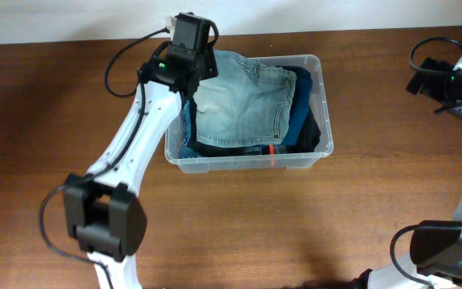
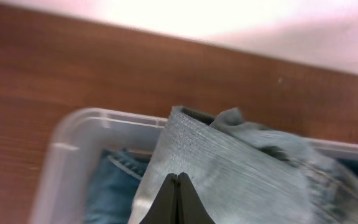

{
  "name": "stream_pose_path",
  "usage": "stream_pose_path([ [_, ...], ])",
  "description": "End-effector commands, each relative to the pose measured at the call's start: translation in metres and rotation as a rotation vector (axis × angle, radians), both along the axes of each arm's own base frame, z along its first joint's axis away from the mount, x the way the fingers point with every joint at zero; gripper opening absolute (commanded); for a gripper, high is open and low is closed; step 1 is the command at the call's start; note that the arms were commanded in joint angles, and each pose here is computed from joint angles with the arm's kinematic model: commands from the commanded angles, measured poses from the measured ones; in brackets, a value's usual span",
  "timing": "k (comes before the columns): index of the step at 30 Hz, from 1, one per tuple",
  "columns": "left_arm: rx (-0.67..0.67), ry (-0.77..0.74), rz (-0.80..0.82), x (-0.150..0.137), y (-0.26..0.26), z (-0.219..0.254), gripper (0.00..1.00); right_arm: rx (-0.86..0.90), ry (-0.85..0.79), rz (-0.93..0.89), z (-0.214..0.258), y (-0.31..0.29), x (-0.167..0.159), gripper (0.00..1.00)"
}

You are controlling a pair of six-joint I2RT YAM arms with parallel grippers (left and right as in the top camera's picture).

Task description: Pack container

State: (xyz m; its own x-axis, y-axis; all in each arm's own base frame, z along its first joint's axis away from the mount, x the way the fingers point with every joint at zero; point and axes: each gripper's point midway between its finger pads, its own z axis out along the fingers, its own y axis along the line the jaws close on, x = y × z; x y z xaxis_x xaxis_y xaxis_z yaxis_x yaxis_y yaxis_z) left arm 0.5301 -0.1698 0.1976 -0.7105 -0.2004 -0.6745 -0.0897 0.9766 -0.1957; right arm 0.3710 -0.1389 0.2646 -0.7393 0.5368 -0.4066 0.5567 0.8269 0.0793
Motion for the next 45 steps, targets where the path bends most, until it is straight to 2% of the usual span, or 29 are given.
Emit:
stream_pose_path([
  [1,-0.088,0.135,-0.126,0.000,-0.028,-0.058,0.00,-0.009,0.006,-0.008,-0.001,-0.003,-0.001,0.98],
  [10,-0.007,0.454,-0.135,-0.030,-0.033,-0.207,0.01,-0.009,0.006,-0.008,-0.001,-0.003,-0.001,0.98],
  [12,0.010,0.521,-0.129,-0.044,-0.027,-0.218,0.01,-0.009,0.006,-0.008,-0.001,-0.003,-0.001,0.98],
  [15,0.019,0.497,-0.143,-0.041,-0.026,-0.200,0.01,-0.009,0.006,-0.008,-0.001,-0.003,-0.001,0.98],
  [17,0.001,0.441,-0.148,-0.034,-0.029,-0.169,0.01,-0.009,0.006,-0.008,-0.001,-0.003,-0.001,0.99],
  [22,-0.064,0.230,-0.166,-0.025,-0.036,-0.056,0.01,-0.009,0.006,-0.008,-0.001,-0.003,-0.001,0.99],
  [26,-0.107,0.082,-0.200,-0.040,-0.044,0.025,0.01,-0.009,0.006,-0.008,-0.001,-0.003,-0.001,0.98],
  [29,-0.131,0.012,-0.258,-0.066,-0.063,0.070,0.01,-0.009,0.006,-0.008,-0.001,-0.003,-0.001,0.98],
  [32,-0.135,0.019,-0.301,-0.081,-0.083,0.073,0.01,-0.009,0.006,-0.008,-0.001,-0.003,-0.001,0.98],
  [38,-0.118,0.089,-0.374,-0.097,-0.130,0.038,0.01,-0.009,0.006,-0.008,-0.001,-0.003,-0.001,0.99],
  [45,-0.058,0.240,-0.356,-0.095,-0.154,-0.050,0.00,-0.009,0.006,-0.008,-0.001,-0.003,-0.001,0.98],
])
